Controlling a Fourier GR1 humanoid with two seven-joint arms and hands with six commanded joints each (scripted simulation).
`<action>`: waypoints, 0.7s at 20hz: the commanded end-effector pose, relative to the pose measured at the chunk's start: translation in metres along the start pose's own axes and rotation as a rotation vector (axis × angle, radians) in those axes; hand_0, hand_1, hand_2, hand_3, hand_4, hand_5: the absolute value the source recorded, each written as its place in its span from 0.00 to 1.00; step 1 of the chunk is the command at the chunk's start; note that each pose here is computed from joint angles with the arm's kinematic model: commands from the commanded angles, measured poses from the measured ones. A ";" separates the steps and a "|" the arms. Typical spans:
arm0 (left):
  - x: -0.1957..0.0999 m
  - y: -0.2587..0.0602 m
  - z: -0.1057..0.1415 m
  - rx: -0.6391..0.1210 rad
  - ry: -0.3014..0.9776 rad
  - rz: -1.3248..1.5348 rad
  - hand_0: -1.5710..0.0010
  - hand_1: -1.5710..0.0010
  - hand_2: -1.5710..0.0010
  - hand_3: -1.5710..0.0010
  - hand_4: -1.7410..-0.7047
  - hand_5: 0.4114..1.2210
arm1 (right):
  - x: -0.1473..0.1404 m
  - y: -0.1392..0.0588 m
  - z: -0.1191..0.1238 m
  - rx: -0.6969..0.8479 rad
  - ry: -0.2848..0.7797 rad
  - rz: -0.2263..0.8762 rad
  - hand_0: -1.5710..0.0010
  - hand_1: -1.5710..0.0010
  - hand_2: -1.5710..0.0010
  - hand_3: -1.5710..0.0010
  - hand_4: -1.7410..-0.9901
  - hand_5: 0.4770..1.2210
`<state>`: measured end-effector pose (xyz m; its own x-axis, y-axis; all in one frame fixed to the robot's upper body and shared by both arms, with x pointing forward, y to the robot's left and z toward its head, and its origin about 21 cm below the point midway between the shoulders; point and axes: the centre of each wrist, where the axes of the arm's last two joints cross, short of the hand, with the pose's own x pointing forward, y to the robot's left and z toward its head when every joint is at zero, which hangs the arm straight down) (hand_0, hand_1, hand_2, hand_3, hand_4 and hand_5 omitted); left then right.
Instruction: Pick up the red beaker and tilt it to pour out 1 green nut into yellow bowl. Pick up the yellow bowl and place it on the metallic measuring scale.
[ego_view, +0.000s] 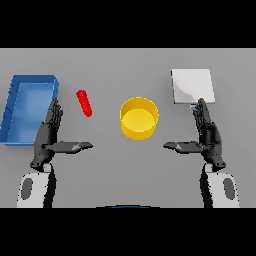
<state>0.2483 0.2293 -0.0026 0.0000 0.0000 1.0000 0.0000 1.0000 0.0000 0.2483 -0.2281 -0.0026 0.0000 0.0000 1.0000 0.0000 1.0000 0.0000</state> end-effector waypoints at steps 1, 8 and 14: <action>0.000 0.000 -0.001 0.001 0.001 0.000 1.00 1.00 1.00 1.00 0.52 0.30 | 0.000 0.000 0.000 -0.001 0.001 0.000 1.00 1.00 1.00 1.00 0.66 0.27; 0.011 -0.004 0.000 -0.046 -0.030 -0.121 1.00 1.00 1.00 1.00 0.52 0.29 | 0.003 -0.007 0.016 0.028 -0.128 0.230 1.00 1.00 1.00 1.00 0.67 0.27; 0.017 -0.004 0.012 -0.087 -0.014 -0.194 1.00 1.00 1.00 1.00 0.49 0.31 | 0.015 -0.003 0.025 0.058 -0.150 0.316 1.00 1.00 1.00 1.00 0.66 0.27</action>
<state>0.2366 0.2255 0.0143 -0.0225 -0.1921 0.9811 0.0852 0.9774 0.1933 0.2229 -0.2310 0.0122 -0.1572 0.3053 0.9392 -0.0331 0.9489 -0.3139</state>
